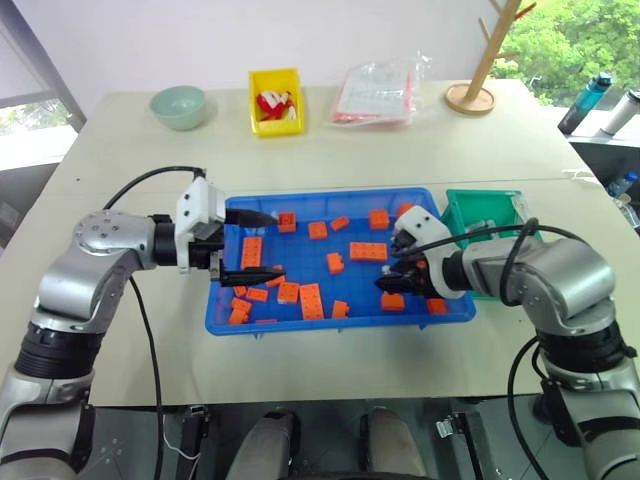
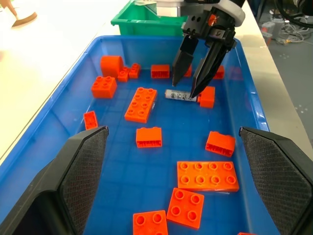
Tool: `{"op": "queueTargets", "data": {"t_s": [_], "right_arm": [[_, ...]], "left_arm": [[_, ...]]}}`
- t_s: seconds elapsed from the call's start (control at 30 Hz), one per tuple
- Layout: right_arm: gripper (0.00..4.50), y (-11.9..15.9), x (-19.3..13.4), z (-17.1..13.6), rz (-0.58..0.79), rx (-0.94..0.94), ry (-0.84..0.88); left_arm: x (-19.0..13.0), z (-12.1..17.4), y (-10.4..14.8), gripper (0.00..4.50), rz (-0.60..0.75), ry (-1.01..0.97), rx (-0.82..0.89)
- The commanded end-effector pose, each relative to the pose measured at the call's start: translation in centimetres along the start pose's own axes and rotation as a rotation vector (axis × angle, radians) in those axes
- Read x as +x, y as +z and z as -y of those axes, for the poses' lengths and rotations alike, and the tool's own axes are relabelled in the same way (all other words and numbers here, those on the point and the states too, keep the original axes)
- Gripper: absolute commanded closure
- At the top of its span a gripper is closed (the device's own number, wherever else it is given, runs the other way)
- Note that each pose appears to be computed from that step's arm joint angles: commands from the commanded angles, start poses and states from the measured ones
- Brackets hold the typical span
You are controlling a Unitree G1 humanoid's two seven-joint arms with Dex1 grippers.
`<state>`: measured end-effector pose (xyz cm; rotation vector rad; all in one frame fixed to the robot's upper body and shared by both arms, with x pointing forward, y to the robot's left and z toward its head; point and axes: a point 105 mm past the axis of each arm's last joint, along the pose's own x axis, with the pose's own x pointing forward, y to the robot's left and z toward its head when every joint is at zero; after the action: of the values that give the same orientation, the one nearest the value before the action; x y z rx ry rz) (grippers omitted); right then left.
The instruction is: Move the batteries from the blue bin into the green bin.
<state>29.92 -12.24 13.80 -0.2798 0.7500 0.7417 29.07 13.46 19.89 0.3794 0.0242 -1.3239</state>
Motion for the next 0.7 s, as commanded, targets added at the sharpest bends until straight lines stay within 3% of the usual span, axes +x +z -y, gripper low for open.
{"op": "queueTargets", "data": {"t_s": [0.03,0.3,0.4,0.47,0.5,0.7], "right_arm": [[2.10,0.6,0.6,-0.2,0.008,-0.004,0.005],[2.10,1.4,0.7,0.8,0.038,-0.005,-0.034],[1.22,3.1,-0.6,-0.1,0.100,0.003,0.000],[0.24,3.8,-1.1,-0.5,0.130,-0.013,0.015],[0.06,4.0,-1.5,-0.6,0.142,-0.023,0.013],[0.06,2.4,-3.6,0.6,0.099,-0.066,-0.060]], "left_arm": [[-0.5,0.0,1.2,0.00,0.020,0.018,0.046],[-1.0,-0.3,1.3,0.00,0.013,0.028,0.050],[-1.0,-0.4,1.2,0.00,0.012,0.030,0.049],[-0.9,-0.4,1.2,0.00,0.013,0.029,0.049],[-0.8,-0.4,1.2,0.00,0.016,0.026,0.050],[-0.3,-0.6,1.2,0.00,0.028,0.014,0.054]]}}
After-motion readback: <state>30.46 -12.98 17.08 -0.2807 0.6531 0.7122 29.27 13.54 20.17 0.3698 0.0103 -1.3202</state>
